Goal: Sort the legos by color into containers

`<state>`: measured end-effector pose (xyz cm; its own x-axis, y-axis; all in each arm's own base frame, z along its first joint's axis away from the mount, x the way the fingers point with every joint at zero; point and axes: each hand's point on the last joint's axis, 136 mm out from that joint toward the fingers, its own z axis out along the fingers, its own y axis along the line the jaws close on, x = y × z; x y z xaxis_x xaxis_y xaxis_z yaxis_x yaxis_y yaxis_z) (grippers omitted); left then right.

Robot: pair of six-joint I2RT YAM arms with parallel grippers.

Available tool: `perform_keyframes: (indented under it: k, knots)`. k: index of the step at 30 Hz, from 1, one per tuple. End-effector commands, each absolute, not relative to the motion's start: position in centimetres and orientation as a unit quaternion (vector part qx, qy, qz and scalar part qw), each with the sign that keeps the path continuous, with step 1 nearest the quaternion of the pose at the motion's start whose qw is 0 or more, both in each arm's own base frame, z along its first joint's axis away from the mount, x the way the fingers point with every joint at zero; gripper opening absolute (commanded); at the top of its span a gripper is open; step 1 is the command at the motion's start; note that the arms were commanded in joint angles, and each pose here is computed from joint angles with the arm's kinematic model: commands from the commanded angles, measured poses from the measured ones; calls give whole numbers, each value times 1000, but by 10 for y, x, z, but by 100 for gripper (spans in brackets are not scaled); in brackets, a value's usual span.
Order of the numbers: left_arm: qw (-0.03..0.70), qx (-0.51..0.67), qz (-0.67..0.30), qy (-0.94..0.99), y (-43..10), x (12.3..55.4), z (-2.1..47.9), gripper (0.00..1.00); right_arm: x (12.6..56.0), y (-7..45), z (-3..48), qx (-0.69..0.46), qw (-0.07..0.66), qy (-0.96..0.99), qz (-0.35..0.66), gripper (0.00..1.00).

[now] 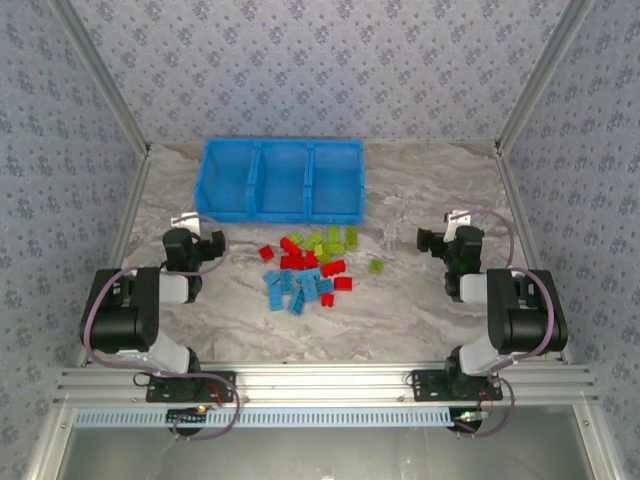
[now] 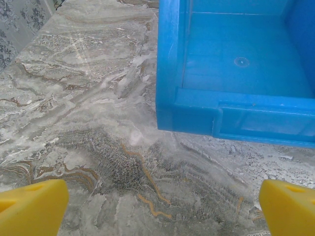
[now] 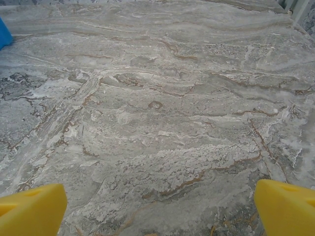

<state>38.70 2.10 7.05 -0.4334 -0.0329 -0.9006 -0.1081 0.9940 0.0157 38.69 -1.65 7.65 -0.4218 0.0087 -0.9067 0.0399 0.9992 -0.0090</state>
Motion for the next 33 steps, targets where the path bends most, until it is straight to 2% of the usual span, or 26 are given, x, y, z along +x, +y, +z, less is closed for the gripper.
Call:
perform_keyframes:
  k: [1,5,10,14,18,22,26,31,33]
  knots:
    - [556,-42,25,830,19,397,89,99,392,-22,99,24,548,836,-26,100]
    - [557,-42,26,829,19,397,89,99,383,-24,140,67,513,856,-7,100]
    - [562,-40,48,825,17,389,109,99,347,-11,175,150,457,875,52,100]
    - [526,-91,46,844,14,375,137,99,314,33,184,145,365,912,117,100]
    - [495,-93,3,864,-21,352,162,99,282,88,182,91,297,939,147,100]
    - [440,-106,-75,889,-69,318,175,99,261,136,180,51,248,951,176,100]
    - [344,-81,-142,924,-126,288,164,99,249,177,175,13,216,958,186,100]
    - [239,-56,-126,961,-163,265,126,97,241,221,169,-22,199,963,183,100]
    - [224,-76,-112,965,-162,267,110,90,240,230,164,-34,198,965,169,100]
